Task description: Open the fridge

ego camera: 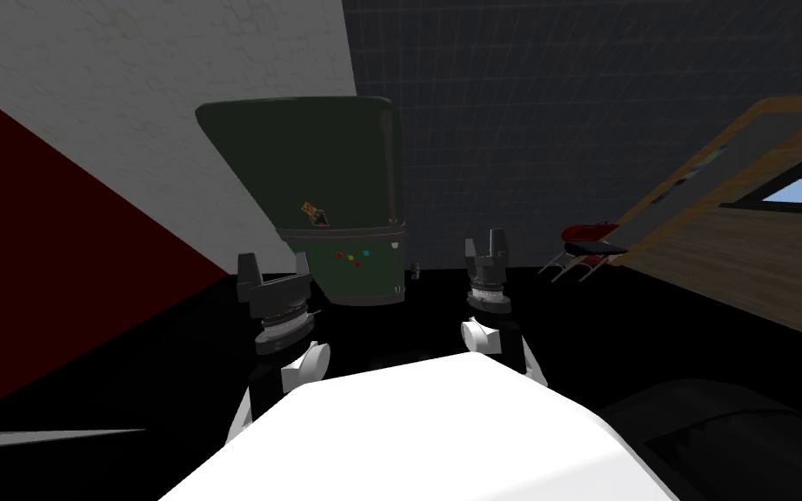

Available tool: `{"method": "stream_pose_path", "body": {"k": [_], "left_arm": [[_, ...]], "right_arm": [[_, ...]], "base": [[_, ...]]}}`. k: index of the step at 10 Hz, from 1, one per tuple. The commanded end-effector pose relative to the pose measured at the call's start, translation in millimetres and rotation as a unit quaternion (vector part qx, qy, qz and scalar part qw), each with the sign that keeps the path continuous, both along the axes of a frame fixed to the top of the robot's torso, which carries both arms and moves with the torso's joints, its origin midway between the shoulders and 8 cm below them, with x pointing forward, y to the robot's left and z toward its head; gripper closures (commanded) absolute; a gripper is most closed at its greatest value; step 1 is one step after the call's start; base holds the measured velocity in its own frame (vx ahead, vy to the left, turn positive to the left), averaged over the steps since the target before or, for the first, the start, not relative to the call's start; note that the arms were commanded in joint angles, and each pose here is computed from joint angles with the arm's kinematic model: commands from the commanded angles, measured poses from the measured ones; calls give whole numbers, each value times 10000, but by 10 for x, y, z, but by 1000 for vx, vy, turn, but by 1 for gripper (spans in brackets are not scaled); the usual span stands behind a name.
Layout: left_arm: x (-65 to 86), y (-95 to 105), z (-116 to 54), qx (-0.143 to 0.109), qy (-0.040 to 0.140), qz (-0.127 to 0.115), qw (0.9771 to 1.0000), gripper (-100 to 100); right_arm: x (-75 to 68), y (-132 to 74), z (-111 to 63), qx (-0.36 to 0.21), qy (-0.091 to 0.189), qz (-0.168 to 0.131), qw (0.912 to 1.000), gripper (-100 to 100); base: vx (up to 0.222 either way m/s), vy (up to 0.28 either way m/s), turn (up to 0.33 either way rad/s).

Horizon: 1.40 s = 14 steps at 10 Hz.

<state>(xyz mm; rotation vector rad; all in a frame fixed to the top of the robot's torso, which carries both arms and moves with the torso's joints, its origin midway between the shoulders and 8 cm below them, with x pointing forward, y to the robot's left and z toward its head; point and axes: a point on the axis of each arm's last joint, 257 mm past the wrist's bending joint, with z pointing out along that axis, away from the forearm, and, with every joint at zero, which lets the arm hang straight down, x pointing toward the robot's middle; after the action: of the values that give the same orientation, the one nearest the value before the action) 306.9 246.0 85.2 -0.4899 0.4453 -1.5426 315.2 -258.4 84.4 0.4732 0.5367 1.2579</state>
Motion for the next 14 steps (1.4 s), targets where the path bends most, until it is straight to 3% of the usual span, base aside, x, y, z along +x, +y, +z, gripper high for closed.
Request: {"method": "stream_pose_path", "body": {"k": [1, 9, 10, 12, 14], "left_arm": [[0, 0, 0, 0, 0, 0, 10000, 0], [-1, 0, 1, 0, -2, 0, 10000, 0], [30, -16, -25, 118, 70, -62, 9999, -100], [96, -5, -74, 238, 205, -128, 9994, -100], [239, 100, -168, 279, 472, -162, 9984, -100]], "right_arm": [[0, 0, 0, 0, 0, 0, 10000, 0], [-1, 0, 1, 0, -2, 0, 10000, 0], [-1, 0, 1, 0, -2, 0, 10000, 0], [0, 0, -1, 1, 1, 0, 10000, 0], [0, 0, -1, 1, 2, 0, 10000, 0]], "base": [[0, 0, 0], [0, 0, 0], [18, -18, 3], [42, -54, 8], [89, -149, 18]]}}
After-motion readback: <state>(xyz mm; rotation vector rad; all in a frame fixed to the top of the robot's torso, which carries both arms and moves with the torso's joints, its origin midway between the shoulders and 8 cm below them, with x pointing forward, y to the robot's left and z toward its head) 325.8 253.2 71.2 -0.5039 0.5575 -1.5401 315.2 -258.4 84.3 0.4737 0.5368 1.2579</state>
